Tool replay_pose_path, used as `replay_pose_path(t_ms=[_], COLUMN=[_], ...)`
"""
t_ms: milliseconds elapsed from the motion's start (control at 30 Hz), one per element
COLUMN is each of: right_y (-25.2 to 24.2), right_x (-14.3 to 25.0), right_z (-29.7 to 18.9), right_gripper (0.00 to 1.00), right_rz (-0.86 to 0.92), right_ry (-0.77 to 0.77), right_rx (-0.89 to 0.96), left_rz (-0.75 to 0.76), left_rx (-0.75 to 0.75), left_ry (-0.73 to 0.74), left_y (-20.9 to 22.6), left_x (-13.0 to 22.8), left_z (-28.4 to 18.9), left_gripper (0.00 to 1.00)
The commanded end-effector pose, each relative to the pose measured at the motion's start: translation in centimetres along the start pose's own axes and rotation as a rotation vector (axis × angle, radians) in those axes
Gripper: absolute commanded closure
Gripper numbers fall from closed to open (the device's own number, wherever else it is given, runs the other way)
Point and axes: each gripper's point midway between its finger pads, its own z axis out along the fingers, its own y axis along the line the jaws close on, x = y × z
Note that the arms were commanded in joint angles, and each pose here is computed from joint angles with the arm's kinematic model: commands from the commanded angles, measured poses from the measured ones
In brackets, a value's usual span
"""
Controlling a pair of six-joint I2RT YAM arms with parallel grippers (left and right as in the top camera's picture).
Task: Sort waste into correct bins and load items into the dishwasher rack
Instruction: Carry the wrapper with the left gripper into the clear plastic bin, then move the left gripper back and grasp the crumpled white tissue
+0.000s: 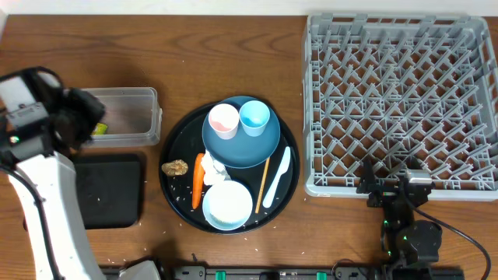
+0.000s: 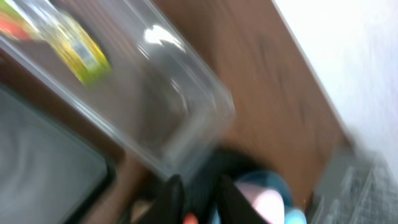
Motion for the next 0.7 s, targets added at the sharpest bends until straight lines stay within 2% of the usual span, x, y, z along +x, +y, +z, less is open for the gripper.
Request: replay_pose_path(t_ms=[0, 200, 300, 433, 567, 667], right_y=[-0.2, -0.2, -0.2, -0.2, -0.2, -0.2], right_x=[0.0, 0.0, 0.0, 0.0, 0.0, 0.0], right_z=[0.0, 0.0, 0.0, 0.0, 0.0, 0.0], right_gripper=[0.01, 0.01, 0.01, 0.01, 0.01, 0.01], right_rz=[0.005, 0.005, 0.005, 0.005, 0.005, 0.005], right_ry=[-0.002, -0.002, -0.002, -0.002, -0.002, -0.003], right_rx=[0.011, 0.011, 0.011, 0.011, 0.011, 0.011], left_rz=[0.126, 0.325, 0.404, 0.512, 0.546, 0.576], left_rx=[0.053, 0.024, 0.002, -0.072, -0.179, -0.190], left_ry=[0.139, 0.397, 0.480, 0.522, 0.511, 0.506], left_y=[-2.3, -2.7, -2.5, -1.5, -0.2, -0.1], left_x=[4.7, 12.9, 16.0, 18.9, 20.4, 21.7], left_z=[-0.8, -1.0, -0.8, -0.1, 0.8, 1.6], left_gripper=[0.85, 0.85, 0.85, 0.85, 0.84, 0.83])
